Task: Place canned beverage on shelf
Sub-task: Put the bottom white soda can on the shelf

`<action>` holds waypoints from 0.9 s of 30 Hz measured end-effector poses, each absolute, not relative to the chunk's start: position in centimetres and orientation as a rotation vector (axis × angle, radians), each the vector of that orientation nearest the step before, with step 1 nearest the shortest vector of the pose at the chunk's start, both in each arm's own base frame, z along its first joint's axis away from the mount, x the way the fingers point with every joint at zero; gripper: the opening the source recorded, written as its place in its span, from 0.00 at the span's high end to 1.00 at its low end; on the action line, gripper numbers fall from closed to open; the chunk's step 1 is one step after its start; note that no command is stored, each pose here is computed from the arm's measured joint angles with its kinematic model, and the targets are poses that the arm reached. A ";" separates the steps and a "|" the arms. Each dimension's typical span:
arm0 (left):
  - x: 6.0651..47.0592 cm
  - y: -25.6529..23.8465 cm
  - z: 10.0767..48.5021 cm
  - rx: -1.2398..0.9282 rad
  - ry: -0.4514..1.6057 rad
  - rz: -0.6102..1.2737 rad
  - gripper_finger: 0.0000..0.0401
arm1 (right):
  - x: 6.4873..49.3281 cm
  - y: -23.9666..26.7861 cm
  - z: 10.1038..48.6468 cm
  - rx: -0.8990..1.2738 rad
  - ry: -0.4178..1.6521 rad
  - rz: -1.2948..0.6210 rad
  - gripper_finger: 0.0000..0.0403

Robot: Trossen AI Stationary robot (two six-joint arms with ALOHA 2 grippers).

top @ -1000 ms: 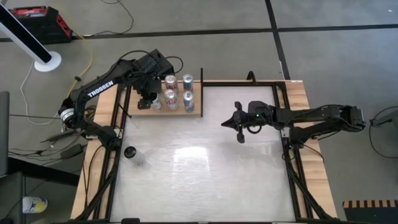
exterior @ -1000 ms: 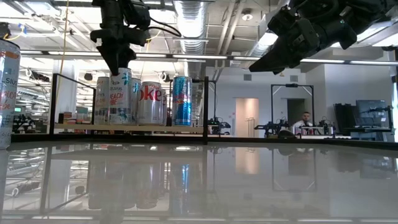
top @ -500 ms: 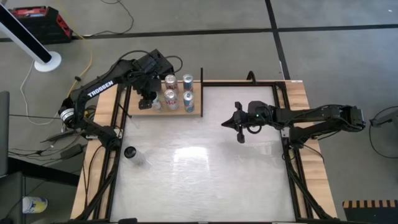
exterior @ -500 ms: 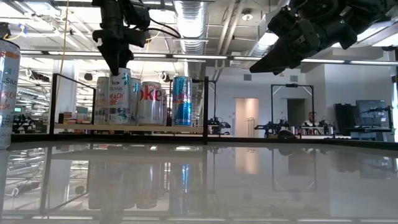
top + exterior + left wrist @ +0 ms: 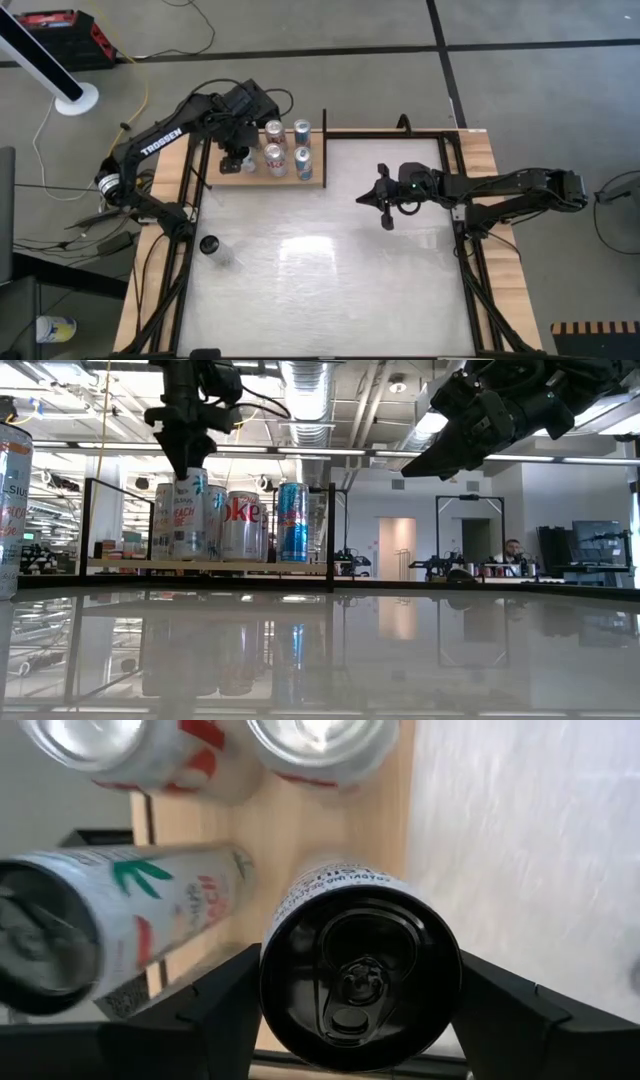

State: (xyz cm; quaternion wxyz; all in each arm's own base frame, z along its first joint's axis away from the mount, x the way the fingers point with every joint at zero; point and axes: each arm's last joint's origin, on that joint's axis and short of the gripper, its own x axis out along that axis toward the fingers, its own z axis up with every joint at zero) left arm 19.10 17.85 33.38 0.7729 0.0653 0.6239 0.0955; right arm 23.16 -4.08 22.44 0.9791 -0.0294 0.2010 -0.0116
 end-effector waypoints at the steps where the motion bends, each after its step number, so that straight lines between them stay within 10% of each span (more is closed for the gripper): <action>1: 19.1 17.8 33.5 0.146 1.344 0.205 0.37 | 23.2 -4.1 22.4 -0.060 0.404 -0.024 0.93; 27: 19.1 17.9 32.6 0.170 1.363 0.191 0.38 | 23.2 -3.9 22.4 -0.045 0.405 -0.018 0.93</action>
